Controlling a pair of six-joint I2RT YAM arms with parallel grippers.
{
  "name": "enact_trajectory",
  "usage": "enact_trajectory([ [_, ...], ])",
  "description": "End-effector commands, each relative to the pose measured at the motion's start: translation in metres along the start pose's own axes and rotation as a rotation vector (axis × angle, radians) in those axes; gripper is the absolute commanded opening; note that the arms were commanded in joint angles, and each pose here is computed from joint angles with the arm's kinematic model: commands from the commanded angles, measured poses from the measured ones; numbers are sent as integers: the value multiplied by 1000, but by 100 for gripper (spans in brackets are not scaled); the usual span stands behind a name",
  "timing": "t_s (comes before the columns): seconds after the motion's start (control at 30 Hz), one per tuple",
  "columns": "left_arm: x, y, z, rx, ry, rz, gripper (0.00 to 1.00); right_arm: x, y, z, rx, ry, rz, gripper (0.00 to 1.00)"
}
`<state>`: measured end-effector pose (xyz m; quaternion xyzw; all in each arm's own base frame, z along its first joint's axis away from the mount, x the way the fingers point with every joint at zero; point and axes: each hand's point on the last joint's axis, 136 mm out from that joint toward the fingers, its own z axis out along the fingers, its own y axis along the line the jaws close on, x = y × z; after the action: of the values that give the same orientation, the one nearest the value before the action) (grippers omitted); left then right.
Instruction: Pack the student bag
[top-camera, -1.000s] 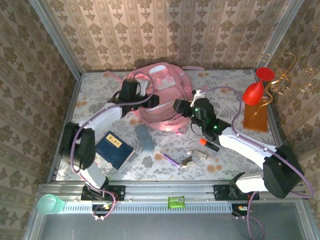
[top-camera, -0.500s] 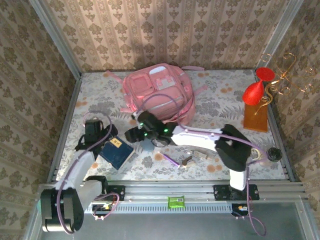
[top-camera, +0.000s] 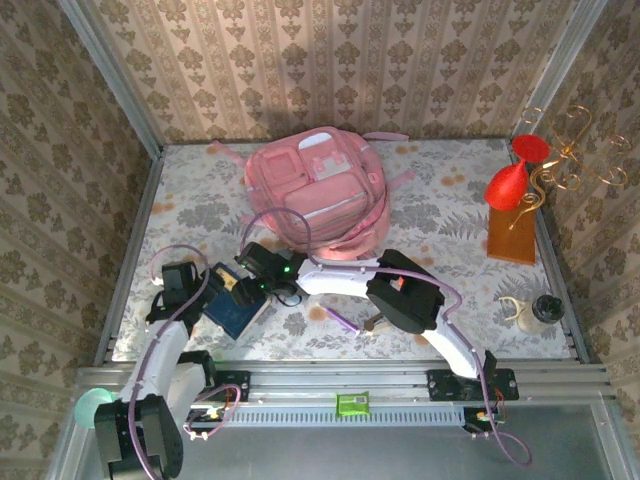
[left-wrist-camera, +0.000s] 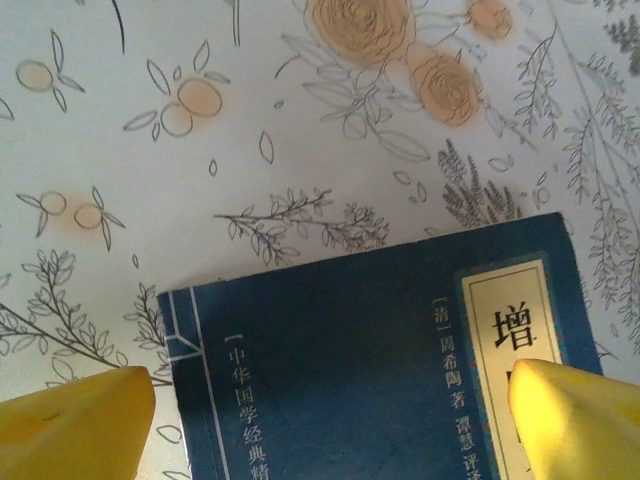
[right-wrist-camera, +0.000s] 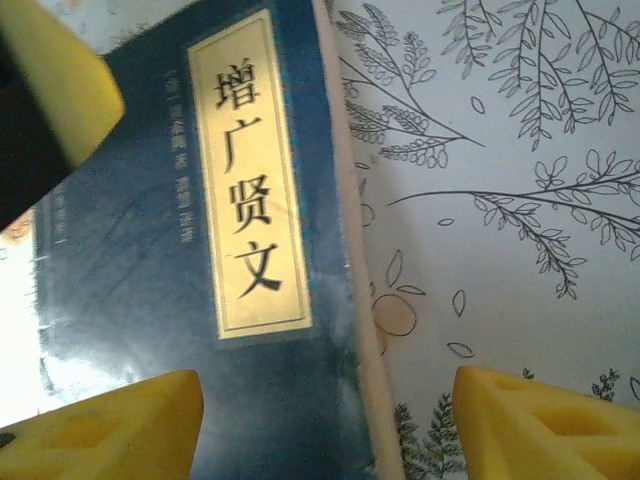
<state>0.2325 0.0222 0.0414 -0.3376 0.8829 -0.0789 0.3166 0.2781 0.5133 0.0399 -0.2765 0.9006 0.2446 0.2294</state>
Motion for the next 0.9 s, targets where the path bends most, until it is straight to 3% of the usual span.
enact_trajectory([
  [0.0, 10, -7, 2, 55, 47, -20, 90, 4, -9, 8, 45, 27, -7, 69],
  [0.17, 16, -15, 4, 103, 80, -37, 86, 11, -1, 16, -12, 76, 31, 64],
  [0.63, 17, -22, 9, 165, 94, -70, 82, -30, 31, -14, -313, 30, 220, 15],
  [0.87, 15, -24, 9, 176, 89, -65, 82, -35, 41, -20, -369, 24, 236, 15],
])
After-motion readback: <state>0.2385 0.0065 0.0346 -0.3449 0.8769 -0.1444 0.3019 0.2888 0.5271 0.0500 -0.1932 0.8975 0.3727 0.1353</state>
